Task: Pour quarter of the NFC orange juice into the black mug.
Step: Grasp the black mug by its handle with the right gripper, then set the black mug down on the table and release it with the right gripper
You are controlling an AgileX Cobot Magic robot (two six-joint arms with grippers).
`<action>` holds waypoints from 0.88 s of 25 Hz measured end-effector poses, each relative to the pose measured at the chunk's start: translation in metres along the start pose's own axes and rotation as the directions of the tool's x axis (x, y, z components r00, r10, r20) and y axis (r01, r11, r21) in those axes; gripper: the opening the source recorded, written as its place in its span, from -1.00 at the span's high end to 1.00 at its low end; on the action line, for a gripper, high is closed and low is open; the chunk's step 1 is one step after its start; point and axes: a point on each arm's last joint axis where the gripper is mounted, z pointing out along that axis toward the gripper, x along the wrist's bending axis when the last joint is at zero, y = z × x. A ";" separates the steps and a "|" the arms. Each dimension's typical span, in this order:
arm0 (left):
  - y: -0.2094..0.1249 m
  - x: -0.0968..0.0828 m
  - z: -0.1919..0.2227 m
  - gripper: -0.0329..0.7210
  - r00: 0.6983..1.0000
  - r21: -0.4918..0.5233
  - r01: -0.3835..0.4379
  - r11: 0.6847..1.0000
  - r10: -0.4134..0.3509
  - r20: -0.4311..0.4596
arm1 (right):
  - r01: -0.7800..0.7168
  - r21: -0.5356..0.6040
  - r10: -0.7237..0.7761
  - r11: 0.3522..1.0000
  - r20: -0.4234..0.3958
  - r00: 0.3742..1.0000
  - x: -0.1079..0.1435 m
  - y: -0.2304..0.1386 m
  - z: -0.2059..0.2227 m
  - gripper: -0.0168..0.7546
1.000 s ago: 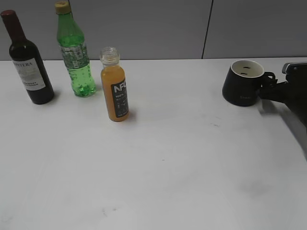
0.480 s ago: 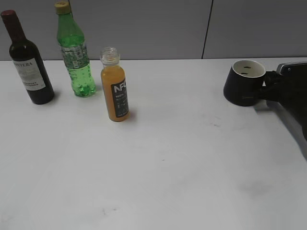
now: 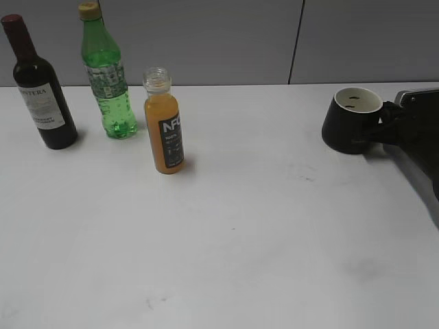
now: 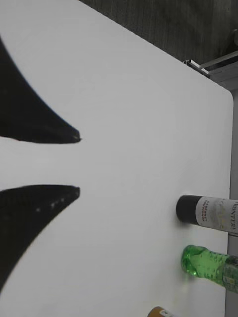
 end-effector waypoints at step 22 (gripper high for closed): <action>0.000 0.000 0.000 0.30 1.000 0.000 0.000 1.000 0.000 -0.001 | -0.010 0.049 0.020 0.999 -0.210 0.978 0.122 0.071 -0.104 0.88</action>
